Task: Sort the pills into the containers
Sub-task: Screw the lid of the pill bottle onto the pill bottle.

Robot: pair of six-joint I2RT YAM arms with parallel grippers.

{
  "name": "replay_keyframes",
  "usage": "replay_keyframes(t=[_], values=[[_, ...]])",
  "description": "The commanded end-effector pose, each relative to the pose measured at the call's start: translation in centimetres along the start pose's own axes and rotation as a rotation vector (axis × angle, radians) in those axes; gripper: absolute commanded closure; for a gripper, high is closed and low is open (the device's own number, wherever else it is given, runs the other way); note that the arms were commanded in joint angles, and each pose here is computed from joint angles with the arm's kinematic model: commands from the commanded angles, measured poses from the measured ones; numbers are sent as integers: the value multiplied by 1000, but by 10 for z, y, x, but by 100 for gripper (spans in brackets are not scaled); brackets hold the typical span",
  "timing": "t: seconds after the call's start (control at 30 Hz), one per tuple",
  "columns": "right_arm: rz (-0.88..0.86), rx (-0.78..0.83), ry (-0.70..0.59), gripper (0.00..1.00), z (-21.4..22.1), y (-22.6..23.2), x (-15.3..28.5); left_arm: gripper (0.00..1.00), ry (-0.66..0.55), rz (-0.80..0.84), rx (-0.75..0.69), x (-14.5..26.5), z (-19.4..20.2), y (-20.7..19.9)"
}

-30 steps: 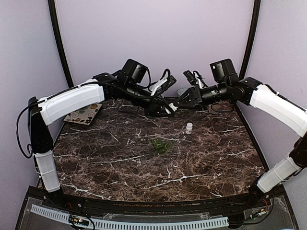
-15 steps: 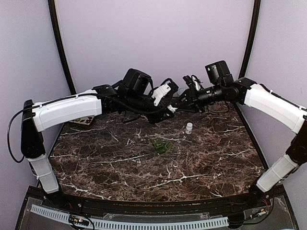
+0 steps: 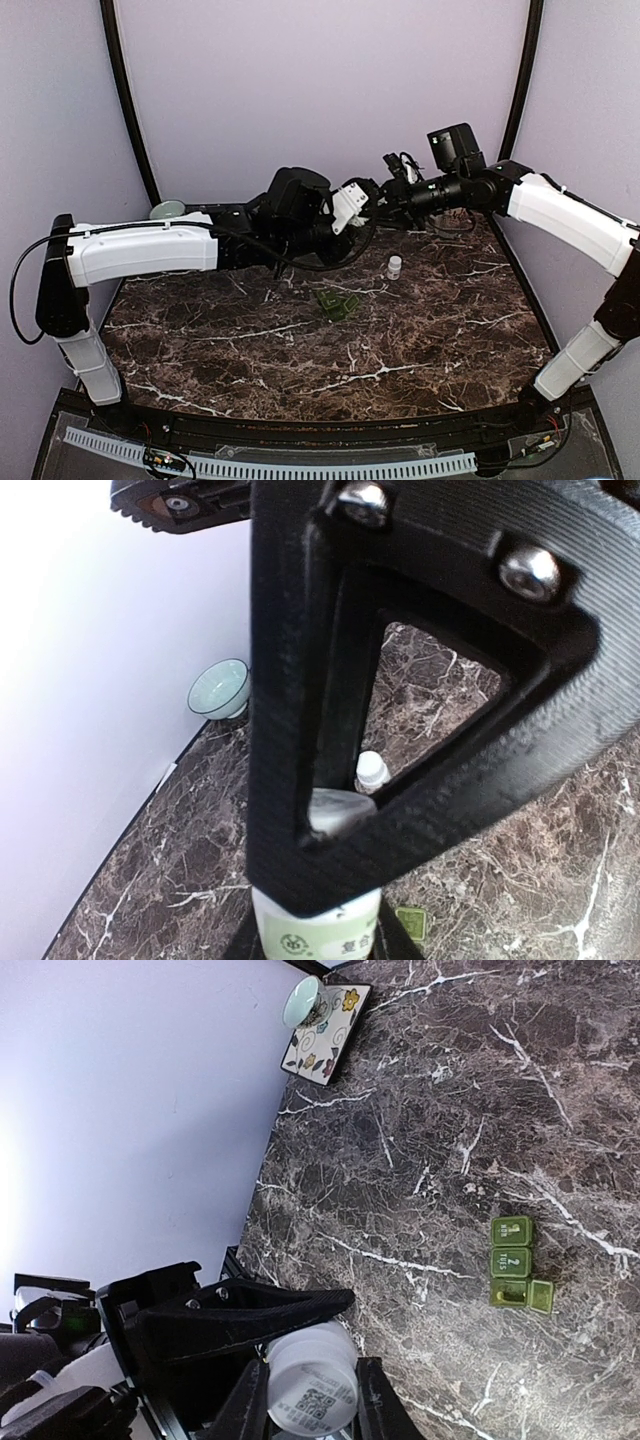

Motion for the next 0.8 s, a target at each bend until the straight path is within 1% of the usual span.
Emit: replay_keyframes(t=[0.0, 0.17, 0.33, 0.5, 0.77], values=[[-129, 66, -18, 81, -9, 27, -7, 100, -250, 82, -1, 22, -55, -27], [-131, 77, -40, 66, -12, 27, -2, 100, -218, 122, 1, 22, -53, -32], [-115, 104, -74, 57, -16, 28, 8, 100, -183, 129, 9, 22, -48, -30], [-91, 130, -96, 53, -16, 28, 18, 100, -157, 129, 30, 25, -44, -23], [-51, 166, -139, 51, -15, 28, 35, 100, -108, 150, 103, 30, -37, -3]])
Point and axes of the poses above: each gripper's point midway between its finger pads, its own x axis back along the fingers, its own y axis along the line the jaws close on, z = x × y, the point moved 5 cm from there along x, back along the fingers, and after that the axes turned 7 degrees about x, right-handed, at the moved point
